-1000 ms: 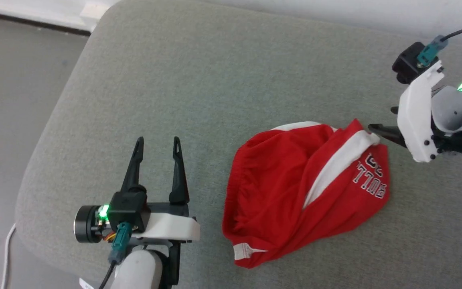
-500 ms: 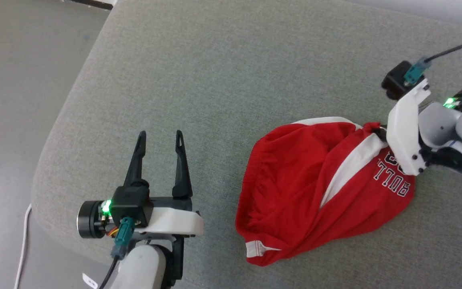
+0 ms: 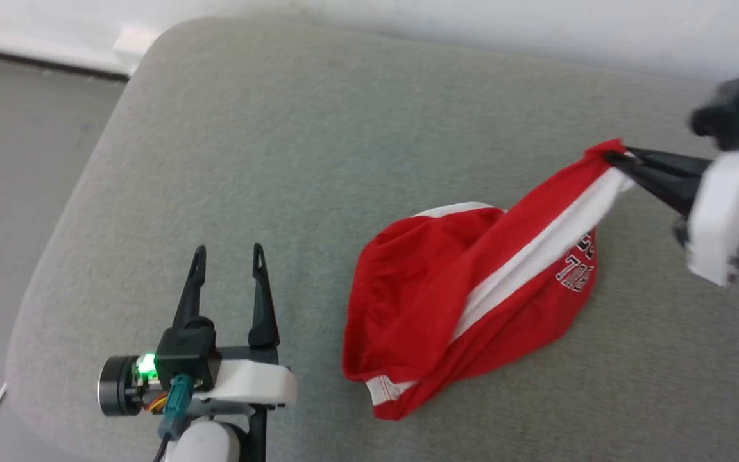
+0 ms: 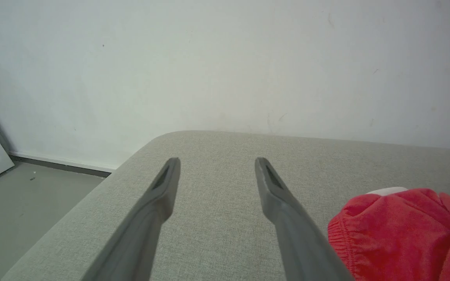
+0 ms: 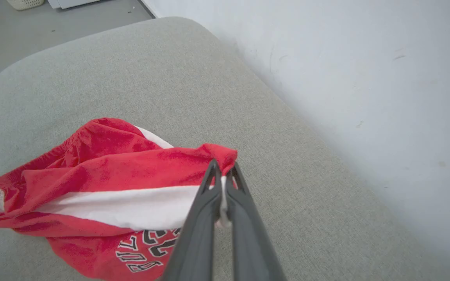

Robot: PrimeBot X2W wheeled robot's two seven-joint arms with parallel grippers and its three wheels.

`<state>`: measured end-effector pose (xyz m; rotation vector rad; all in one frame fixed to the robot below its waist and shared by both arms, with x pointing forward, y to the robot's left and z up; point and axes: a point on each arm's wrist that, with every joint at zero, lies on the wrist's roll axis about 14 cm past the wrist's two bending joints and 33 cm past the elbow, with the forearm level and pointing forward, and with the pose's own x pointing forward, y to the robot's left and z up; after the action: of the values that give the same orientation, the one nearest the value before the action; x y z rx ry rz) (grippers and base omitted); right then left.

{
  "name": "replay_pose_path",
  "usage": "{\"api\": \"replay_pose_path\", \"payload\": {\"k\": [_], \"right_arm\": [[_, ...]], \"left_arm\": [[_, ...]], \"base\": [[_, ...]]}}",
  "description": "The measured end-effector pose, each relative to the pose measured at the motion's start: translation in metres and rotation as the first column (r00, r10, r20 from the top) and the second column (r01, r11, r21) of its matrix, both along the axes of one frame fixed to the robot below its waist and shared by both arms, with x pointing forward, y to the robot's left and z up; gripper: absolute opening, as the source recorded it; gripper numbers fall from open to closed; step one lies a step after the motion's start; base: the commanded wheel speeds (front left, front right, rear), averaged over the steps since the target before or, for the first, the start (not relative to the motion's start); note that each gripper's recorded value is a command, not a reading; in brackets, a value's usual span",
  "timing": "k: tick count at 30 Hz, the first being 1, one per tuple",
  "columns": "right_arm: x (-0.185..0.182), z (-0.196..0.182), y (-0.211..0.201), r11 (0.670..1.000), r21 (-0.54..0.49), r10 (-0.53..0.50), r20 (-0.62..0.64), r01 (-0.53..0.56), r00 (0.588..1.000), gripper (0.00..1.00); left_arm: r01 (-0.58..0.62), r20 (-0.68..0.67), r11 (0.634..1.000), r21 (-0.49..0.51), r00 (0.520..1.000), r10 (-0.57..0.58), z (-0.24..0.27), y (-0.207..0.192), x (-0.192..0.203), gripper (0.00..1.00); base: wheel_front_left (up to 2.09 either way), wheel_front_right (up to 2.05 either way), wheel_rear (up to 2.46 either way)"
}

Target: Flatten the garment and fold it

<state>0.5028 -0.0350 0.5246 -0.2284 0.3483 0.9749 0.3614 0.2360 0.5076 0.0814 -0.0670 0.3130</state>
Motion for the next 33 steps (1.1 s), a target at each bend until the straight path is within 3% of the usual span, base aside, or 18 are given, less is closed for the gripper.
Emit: {"api": "replay_pose_path", "payload": {"k": [4, 8, 13, 17, 18, 19, 20, 23, 27, 30, 33], "right_arm": [[-0.026, 0.0, -0.048, 0.998, -0.017, -0.063, -0.001, 0.063, 0.998, 0.0], [-0.07, -0.048, -0.109, 0.978, -0.134, -0.177, -0.124, 0.16, 0.976, 0.0], [-0.142, -0.116, -0.166, 0.932, -0.254, -0.329, -0.299, 0.258, 0.896, 0.0], [-0.188, -0.153, -0.176, 0.911, -0.272, -0.398, -0.382, 0.31, 0.834, 0.0], [-0.189, -0.154, -0.175, 0.908, -0.253, -0.41, -0.378, 0.333, 0.83, 0.11], [-0.187, -0.153, -0.174, 0.906, -0.234, -0.419, -0.368, 0.354, 0.83, 0.85], [-0.183, -0.15, -0.173, 0.902, -0.209, -0.43, -0.348, 0.378, 0.833, 1.0], [-0.163, -0.131, -0.171, 0.895, -0.124, -0.447, -0.248, 0.43, 0.86, 1.0], [-0.123, -0.08, -0.177, 0.876, 0.025, -0.48, -0.043, 0.481, 0.876, 1.0], [-0.096, -0.036, -0.179, 0.862, 0.132, -0.505, 0.12, 0.49, 0.855, 1.0], [-0.084, -0.001, -0.172, 0.843, 0.233, -0.533, 0.241, 0.485, 0.811, 1.0]], "left_arm": [[0.036, 0.011, 0.999, -0.003, 0.999, -0.036, 0.002, -0.009, 0.001, 1.0], [0.086, 0.029, 0.996, -0.003, 0.996, -0.086, 0.006, -0.022, 0.007, 1.0], [0.157, 0.051, 0.988, -0.002, 0.986, -0.157, 0.012, -0.042, 0.016, 1.0], [0.193, 0.069, 0.981, 0.002, 0.979, -0.192, 0.018, -0.052, 0.019, 1.0], [0.2, 0.074, 0.98, 0.003, 0.977, -0.2, 0.02, -0.054, 0.019, 1.0], [0.207, 0.077, 0.978, 0.005, 0.975, -0.207, 0.021, -0.055, 0.019, 1.0], [0.21, 0.081, 0.978, 0.011, 0.974, -0.211, 0.023, -0.055, 0.019, 1.0], [0.22, 0.096, 0.975, 0.03, 0.97, -0.222, 0.029, -0.053, 0.019, 1.0], [0.245, 0.159, 0.965, 0.097, 0.953, -0.258, 0.058, -0.046, 0.03, 1.0], [0.285, 0.195, 0.945, 0.164, 0.929, -0.314, 0.081, -0.043, 0.042, 1.0], [0.352, 0.144, 0.908, 0.226, 0.91, -0.388, 0.081, -0.041, 0.057, 1.0]], "base": [[0.0, 0.0, 0.0], [0.0, 0.0, 0.0], [0.0, 0.0, 0.0], [0.0, 0.0, 0.0], [0.0, 0.0, 0.0], [0.0, 0.0, 0.0], [0.0, 0.0, 0.0], [0.0, 0.0, 0.0], [0.0, 0.0, 0.0], [0.0, 0.0, 0.0], [0.0, 0.0, 0.0]]}}
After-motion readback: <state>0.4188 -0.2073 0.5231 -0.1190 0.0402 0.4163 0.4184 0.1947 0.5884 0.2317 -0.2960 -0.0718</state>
